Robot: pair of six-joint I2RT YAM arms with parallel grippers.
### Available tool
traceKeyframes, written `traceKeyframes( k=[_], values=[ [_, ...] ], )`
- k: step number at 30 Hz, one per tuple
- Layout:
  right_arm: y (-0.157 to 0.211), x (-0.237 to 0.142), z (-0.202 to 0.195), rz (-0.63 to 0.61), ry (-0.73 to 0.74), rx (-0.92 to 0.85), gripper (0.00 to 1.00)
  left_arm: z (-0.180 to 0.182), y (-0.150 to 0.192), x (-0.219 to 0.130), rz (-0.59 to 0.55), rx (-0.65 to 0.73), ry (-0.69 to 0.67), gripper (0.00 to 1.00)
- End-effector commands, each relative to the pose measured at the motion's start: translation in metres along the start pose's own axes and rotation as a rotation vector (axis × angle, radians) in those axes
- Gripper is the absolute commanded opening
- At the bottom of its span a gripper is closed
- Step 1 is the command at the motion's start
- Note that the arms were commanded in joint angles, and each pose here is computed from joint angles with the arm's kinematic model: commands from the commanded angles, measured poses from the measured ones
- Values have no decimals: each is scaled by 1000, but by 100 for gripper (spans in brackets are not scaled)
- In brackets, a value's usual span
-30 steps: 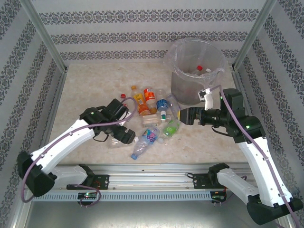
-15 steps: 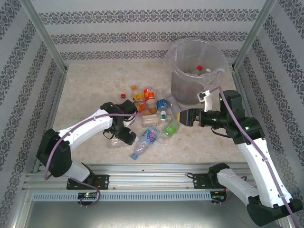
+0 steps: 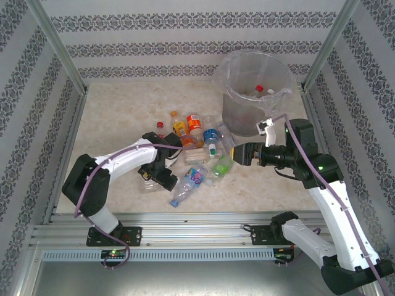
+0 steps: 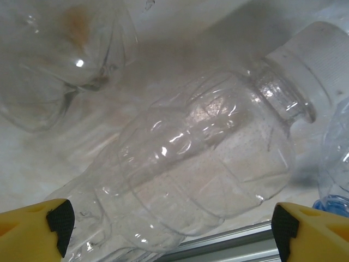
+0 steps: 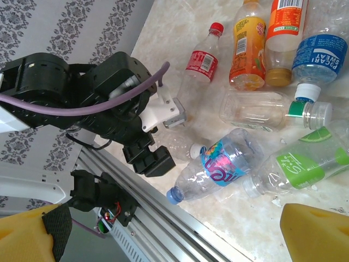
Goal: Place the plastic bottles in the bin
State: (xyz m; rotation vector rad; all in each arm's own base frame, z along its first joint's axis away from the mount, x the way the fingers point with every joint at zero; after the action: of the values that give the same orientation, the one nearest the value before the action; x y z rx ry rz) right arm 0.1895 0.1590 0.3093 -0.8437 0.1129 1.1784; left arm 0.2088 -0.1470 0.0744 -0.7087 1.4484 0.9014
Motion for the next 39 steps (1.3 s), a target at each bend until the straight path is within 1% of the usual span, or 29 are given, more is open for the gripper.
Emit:
traceKeyframes(
  k=[1,11,16,21,28,34,39],
  values=[
    [2,0,0,-6,1,-5,98,0,1,1,24,-4,10,93],
    [2,1,-2,-7,8,0,98,-8,2,11,60,-46,52,85],
    [1,1,-3,-13,7,0,98,-13,4,16,85,-69,50,85],
    [1,1,-3,-13,8,4,98,-16,6,22,92,-125,63,84],
    [0,3,-4,-14,5,11,98,-19,8,28,88,-170,70,85],
    [-1,3,-3,-16,7,13,98,-22,11,29,81,-180,84,75],
    [-2,1,-2,-29,7,19,98,-20,10,21,48,-195,78,65]
  ],
)
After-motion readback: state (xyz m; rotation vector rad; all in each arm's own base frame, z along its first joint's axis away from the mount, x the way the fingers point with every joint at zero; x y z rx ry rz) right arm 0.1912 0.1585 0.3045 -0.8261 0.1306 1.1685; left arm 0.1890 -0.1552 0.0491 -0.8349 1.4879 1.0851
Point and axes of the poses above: each hand's point on the last joint's axis, 136 mm out from that joint toward the fingers, its own x axis out along the fingers, its own z axis along the line the jaws close on, y = z × x, the point moved 1 cm from there along -x, back along the fingers, and after that the axes turned 4 degrees about x, right-handed, at the moved point
